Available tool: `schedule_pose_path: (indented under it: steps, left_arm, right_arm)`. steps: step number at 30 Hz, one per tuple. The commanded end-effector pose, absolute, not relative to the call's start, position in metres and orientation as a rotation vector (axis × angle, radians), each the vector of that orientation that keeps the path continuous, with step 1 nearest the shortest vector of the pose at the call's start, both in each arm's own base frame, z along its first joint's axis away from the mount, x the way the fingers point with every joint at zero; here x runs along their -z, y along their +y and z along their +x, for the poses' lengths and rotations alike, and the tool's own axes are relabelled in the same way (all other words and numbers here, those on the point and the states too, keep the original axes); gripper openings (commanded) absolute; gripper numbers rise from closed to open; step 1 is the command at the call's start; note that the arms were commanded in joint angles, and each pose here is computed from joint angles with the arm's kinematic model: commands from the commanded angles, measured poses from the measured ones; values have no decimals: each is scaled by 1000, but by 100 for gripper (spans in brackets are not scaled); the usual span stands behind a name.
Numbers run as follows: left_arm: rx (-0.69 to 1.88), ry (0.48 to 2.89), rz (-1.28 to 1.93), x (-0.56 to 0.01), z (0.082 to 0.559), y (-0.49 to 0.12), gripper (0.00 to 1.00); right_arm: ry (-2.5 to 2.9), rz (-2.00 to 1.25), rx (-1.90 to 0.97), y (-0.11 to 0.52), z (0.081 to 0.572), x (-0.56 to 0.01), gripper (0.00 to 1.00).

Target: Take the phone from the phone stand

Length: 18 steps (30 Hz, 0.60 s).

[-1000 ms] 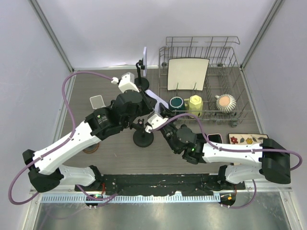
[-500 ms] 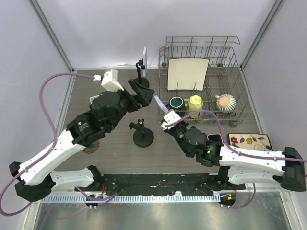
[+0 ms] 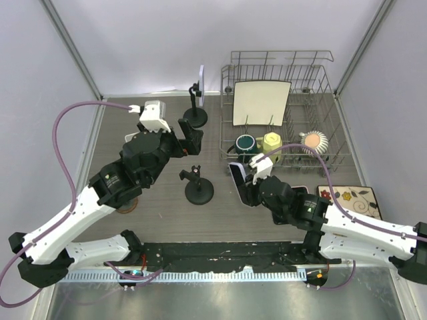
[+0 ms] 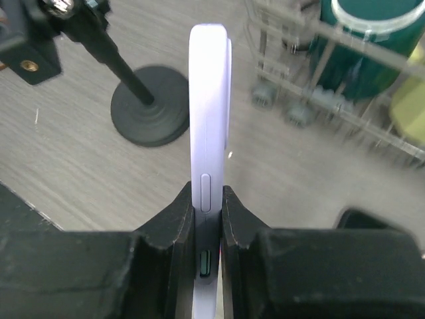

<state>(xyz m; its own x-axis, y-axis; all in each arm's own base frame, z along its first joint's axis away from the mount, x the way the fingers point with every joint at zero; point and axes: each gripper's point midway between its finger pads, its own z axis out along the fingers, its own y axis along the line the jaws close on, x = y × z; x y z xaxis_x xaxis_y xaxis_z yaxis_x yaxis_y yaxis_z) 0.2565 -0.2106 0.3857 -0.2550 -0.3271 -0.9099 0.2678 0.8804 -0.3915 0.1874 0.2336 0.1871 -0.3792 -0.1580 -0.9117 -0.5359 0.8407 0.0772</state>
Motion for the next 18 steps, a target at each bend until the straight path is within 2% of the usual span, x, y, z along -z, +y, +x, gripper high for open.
schedule_pose_path:
  steps: [1, 8, 18]
  left_arm:
    - [486, 1716, -17, -385, 259, -196, 100]
    - [435, 1754, 2, -367, 254, -185, 100]
    - [412, 1762, 8, -363, 244, -170, 100]
  right_arm:
    - [2116, -232, -727, 234, 176, -169, 1]
    - [2228, -74, -952, 231, 174, -130, 1]
    - [2339, 75, -1014, 222, 180, -99, 1]
